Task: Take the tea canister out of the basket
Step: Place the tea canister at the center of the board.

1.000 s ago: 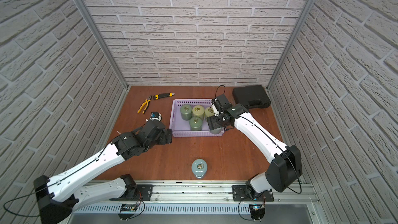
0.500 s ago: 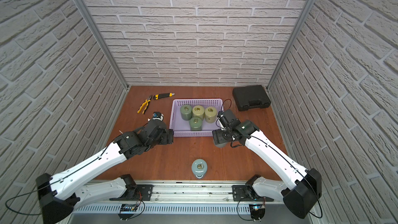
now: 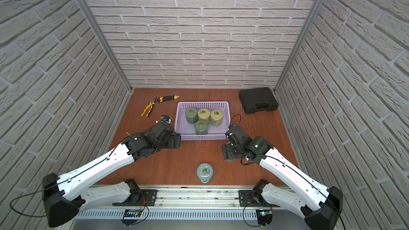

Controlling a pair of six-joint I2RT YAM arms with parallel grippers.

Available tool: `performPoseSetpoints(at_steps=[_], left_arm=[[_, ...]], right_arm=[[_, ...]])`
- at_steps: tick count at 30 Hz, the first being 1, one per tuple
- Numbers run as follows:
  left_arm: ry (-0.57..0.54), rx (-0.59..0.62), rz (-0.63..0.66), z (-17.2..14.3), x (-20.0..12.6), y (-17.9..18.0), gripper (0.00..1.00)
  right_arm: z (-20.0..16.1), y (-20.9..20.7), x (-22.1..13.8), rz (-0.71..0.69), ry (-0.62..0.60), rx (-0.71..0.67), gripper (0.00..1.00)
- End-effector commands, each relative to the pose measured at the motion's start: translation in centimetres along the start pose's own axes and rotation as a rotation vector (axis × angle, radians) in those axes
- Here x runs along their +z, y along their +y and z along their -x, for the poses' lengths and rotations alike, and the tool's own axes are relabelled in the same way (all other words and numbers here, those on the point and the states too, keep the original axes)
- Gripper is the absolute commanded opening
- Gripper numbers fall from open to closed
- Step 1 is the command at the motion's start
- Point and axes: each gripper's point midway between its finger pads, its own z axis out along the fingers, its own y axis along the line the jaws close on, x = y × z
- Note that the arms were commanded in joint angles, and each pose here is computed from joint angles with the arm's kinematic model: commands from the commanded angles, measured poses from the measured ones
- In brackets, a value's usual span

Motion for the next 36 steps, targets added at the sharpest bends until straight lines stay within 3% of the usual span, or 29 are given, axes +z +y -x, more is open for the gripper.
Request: performPoseSetpoints(at_steps=[1, 36], left_arm=[[-0.036, 0.009, -0.040, 1.6, -0.4, -1.0, 0.98], [-0.006, 0.069, -0.070, 2.1, 0.6, -2.1, 0.98]], right_arm=[[0.4, 0.1, -0.5, 0.004, -0.064, 0.056, 0.46], [-5.6, 2.8, 3.8, -0.016, -0.025, 0.069, 0.45]])
